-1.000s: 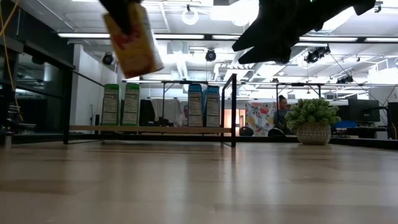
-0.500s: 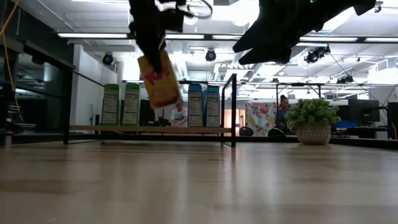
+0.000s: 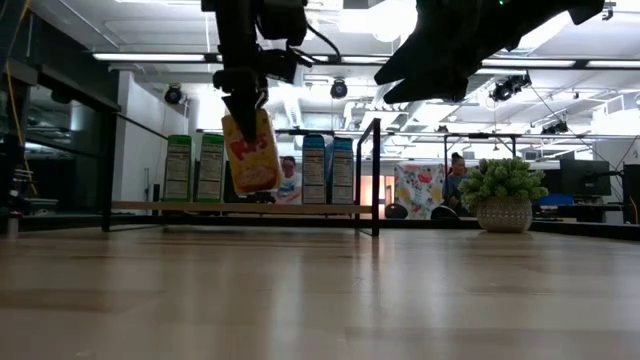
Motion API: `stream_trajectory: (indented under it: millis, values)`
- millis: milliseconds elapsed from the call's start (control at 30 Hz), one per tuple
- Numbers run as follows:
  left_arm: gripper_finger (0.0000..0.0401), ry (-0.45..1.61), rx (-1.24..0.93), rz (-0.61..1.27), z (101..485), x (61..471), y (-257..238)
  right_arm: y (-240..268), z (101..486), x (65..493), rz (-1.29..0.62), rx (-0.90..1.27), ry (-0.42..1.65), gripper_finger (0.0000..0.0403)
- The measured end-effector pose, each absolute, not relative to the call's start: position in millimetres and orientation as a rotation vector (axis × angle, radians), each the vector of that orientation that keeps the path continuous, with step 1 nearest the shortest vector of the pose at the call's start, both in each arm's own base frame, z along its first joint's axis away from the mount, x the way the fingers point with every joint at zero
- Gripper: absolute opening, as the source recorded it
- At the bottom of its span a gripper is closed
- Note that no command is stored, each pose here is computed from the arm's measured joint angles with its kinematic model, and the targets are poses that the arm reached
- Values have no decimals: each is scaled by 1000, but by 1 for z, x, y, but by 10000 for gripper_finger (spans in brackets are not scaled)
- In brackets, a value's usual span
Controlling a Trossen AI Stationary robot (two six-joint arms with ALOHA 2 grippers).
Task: Stack cereal on shelf
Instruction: Put the left yellow cereal box on the shelf
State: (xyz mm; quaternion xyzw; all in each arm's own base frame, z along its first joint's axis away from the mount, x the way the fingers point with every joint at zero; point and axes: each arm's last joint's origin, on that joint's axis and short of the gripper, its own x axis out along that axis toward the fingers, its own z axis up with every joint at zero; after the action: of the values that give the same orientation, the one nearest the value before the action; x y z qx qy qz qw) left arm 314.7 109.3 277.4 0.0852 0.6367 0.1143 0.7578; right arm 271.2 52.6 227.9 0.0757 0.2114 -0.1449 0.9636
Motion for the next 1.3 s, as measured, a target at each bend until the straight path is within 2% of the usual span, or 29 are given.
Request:
stream_trajectory:
  millis: [200,733,1133,1300]
  values:
    - [158,1393,215,258,278,314,110,53,228,271,-293,153,428,252]
    - [222,1374,197,244,278,316,107,53,228,271,-295,160,427,252]
    - [226,1413,376,346,285,313,109,53,228,271,-294,157,428,252]
    - [226,1389,355,337,293,307,106,52,228,271,-295,154,428,252]
